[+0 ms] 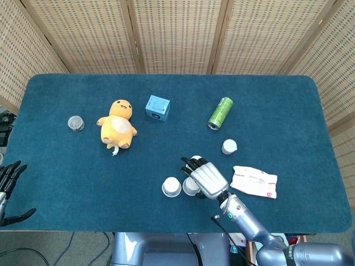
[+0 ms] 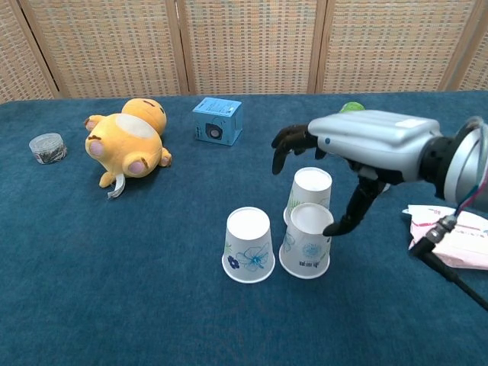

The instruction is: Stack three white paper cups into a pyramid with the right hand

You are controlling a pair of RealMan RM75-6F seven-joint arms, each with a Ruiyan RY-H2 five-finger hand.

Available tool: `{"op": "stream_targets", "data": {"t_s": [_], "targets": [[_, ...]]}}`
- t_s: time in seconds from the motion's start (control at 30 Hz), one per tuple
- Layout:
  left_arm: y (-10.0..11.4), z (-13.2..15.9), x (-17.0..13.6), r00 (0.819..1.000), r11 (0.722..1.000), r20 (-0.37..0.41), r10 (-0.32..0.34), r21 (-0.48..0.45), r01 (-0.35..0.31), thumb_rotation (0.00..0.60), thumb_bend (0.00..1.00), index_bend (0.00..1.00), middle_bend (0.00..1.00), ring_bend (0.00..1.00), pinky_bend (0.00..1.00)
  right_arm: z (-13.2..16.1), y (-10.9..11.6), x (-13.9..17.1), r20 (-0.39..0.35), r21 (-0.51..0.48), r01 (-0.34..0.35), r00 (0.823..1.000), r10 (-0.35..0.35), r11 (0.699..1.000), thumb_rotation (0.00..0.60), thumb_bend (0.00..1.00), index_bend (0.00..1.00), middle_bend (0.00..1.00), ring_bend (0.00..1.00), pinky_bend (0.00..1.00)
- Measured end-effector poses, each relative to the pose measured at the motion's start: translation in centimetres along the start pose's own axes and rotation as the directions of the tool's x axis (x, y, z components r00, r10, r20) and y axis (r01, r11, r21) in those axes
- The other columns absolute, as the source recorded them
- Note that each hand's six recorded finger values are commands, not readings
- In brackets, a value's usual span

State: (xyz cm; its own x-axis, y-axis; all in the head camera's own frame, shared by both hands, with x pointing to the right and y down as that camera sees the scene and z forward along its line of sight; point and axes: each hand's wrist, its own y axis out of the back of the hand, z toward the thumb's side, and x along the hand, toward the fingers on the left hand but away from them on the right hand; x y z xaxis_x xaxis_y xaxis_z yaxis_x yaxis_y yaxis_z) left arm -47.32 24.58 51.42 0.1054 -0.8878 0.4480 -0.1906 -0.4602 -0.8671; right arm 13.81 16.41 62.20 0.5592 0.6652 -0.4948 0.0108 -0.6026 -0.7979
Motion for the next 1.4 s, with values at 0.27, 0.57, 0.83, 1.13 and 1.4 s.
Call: {"op": "stream_targets", "data": {"t_s": [0.27,0.57,0.83,1.13,1.4], "targets": [[0.1,-0.2,0.3,1.000,1.000,-0.013,0.002,-0.001,-0.002,0.600,0.04,0.00,0.00,0.00,0.00,-2.1,3.7,-2.1,0.074,-0.016,0.063,0.995,-0.062,0.998,0.600,0.14,0.30,0.21,0.21,0.29],[0.0,-0.7,0.8,0.999,1.000,-0.038,-0.007,-0.004,0.007,0.600,0.04,0.00,0.00,0.00,0.00,-4.6,1.9,-5.5,0.157,0.019,-0.020,0.987,0.016,1.000,0.600,0.14,0.30,0.21,0.21,0.29],[-0.2,-1.0,1.3,0.998,1.000,-0.055,-0.021,-0.005,0.020,0.600,0.04,0.00,0.00,0.00,0.00,-3.7,0.5,-6.5,0.133,0.020,-0.060,0.989,0.057,0.998,0.600,0.14,0.30,0.20,0.21,0.29],[-0.2,-1.1,1.4,0.998,1.000,-0.058,-0.022,-0.008,0.022,0.600,0.04,0.00,0.00,0.00,0.00,-4.2,-0.3,-6.8,0.153,0.041,-0.091,0.985,0.084,0.995,0.600,0.14,0.30,0.20,0.21,0.29],[-0.3,-1.1,1.5,0.998,1.000,-0.055,-0.026,-0.004,0.026,0.600,0.04,0.00,0.00,0.00,0.00,-5.1,-0.8,-6.7,0.179,0.048,-0.126,0.977,0.116,0.991,0.600,0.14,0.30,0.32,0.27,0.29]]}}
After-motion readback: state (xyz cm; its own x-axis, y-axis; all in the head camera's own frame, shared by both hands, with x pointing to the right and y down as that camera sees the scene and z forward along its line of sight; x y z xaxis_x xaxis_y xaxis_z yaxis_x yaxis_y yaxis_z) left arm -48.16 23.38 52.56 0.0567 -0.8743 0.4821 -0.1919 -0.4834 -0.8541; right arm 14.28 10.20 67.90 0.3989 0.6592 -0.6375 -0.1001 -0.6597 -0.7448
